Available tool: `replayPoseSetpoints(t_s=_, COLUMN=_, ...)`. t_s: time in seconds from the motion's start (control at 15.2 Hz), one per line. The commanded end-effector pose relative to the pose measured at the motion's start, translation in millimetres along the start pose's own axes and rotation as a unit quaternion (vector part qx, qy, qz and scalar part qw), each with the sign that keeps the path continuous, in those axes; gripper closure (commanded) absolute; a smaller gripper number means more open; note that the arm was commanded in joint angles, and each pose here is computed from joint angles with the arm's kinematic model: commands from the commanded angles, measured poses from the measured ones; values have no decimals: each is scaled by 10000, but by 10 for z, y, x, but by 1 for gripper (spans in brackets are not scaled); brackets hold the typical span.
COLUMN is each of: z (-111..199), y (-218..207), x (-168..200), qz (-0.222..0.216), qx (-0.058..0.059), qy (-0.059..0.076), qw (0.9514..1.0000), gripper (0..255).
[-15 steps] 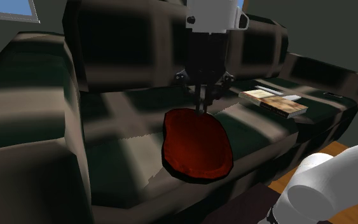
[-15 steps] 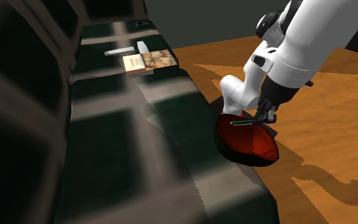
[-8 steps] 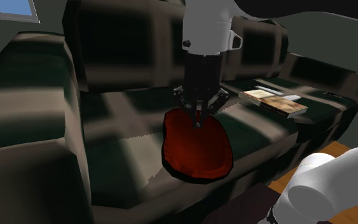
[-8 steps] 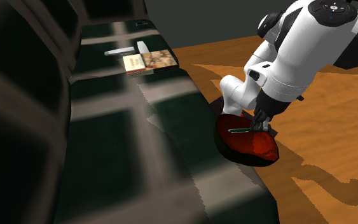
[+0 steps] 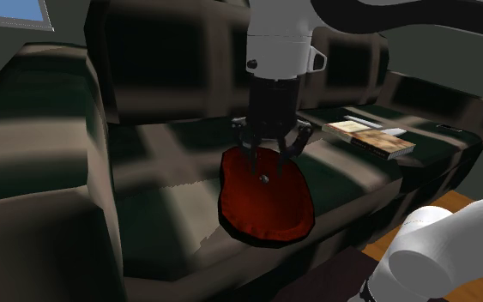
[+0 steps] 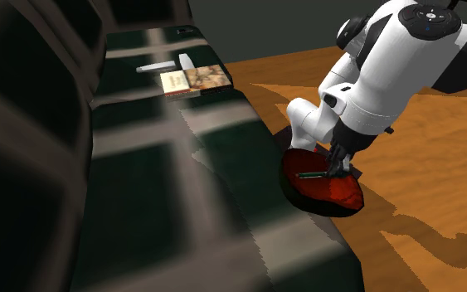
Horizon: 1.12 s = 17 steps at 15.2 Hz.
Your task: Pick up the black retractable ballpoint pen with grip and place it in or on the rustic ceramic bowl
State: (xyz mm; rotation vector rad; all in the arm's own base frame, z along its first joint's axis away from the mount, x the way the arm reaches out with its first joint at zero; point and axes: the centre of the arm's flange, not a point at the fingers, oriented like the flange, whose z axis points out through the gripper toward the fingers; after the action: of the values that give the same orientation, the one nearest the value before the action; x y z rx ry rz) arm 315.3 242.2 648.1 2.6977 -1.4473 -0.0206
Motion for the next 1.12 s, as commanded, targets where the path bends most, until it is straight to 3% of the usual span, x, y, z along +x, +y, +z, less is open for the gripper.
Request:
replayPoseSetpoints(t_s=0.0, z=0, y=0, x=0, qz=0, qx=0, qy=0, qw=10000, gripper=0)
replayPoseSetpoints(t_s=0.26, z=0, y=0, x=0, qz=0, qx=0, qy=0, qw=10000, gripper=0)
replayPoseSetpoints(t_s=0.53, z=-500, y=0, x=0, qz=0, qx=0, qy=0, qw=10000, gripper=0)
replayPoseSetpoints(t_s=1.06, z=-499, y=0, x=0, qz=0, qx=0, qy=0, qw=10000, gripper=0)
